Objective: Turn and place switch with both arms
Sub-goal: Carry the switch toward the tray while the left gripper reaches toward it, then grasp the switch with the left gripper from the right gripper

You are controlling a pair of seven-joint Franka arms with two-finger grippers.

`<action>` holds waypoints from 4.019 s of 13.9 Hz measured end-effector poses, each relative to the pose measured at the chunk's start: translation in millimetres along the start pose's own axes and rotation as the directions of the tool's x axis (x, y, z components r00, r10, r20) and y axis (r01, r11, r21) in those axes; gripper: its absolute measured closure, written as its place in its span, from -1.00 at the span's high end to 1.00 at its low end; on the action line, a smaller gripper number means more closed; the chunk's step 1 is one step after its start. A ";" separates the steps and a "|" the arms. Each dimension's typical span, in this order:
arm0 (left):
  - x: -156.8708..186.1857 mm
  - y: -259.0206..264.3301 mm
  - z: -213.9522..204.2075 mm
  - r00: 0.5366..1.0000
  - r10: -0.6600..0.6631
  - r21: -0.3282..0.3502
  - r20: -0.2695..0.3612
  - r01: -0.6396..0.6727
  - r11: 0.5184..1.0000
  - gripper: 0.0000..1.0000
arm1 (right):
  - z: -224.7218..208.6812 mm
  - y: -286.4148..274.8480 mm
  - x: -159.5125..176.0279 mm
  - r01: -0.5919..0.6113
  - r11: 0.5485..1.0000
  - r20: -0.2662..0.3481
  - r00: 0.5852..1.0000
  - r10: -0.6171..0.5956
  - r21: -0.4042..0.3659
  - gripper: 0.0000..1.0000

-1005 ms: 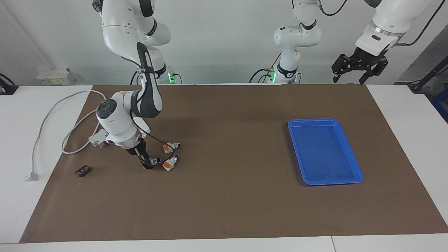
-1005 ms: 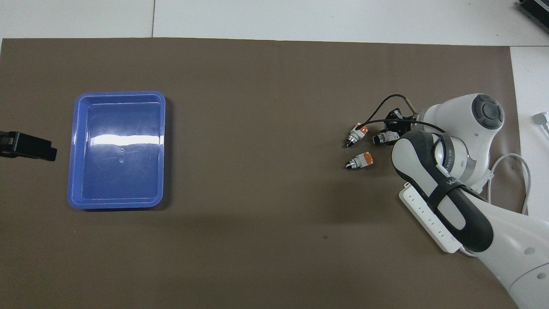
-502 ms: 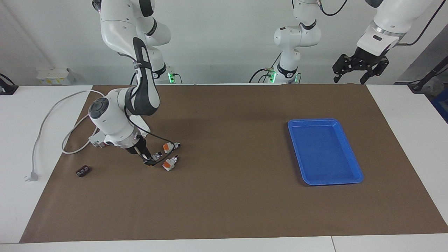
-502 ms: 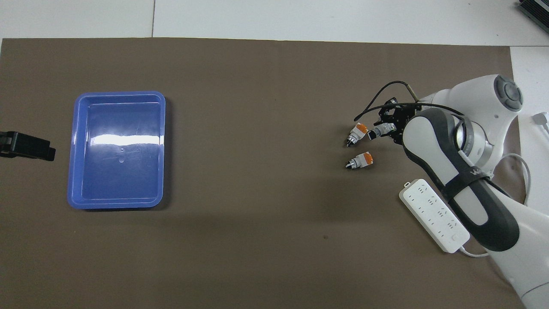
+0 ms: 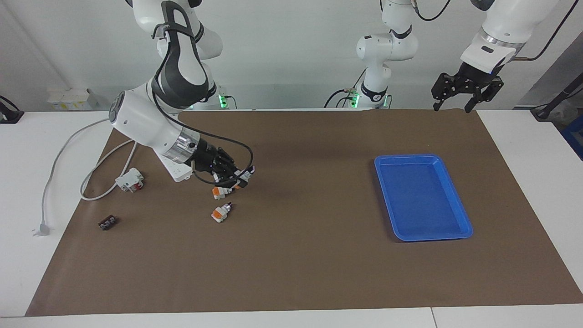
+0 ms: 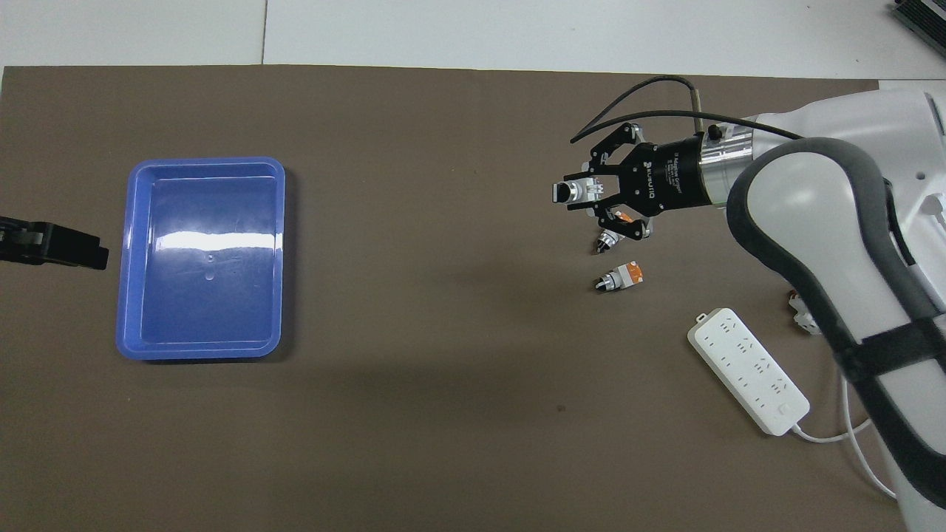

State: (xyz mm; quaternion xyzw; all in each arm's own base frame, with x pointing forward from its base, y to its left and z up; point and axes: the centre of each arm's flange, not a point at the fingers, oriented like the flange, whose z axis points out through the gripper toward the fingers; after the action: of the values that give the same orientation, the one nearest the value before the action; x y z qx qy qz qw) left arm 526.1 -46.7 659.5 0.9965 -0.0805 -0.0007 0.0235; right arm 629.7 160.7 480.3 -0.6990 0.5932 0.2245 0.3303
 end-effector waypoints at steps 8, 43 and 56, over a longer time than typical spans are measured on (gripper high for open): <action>7.3 64.3 24.7 0.995 0.001 -0.361 -0.104 -0.038 0.932 0.70 | 68.4 15.9 -151.7 -0.137 0.990 0.121 0.983 0.141 -0.041 -0.33; 13.4 165.1 64.9 0.984 -0.054 -0.608 -0.170 -0.062 0.791 -0.36 | 106.1 37.4 -190.4 -0.057 0.997 0.063 0.996 0.060 -0.059 -0.33; 13.2 166.0 62.6 0.691 -0.630 -0.541 0.353 0.701 0.466 -0.81 | 103.1 36.6 -190.2 -0.056 0.997 0.063 0.996 0.060 -0.059 -0.33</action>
State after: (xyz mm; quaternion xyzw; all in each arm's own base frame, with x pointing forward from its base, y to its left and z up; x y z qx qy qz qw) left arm 512.2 -215.4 604.8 0.8748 0.3183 -0.0885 0.3544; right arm 564.7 362.5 537.2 -0.6832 0.5955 0.2734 0.3223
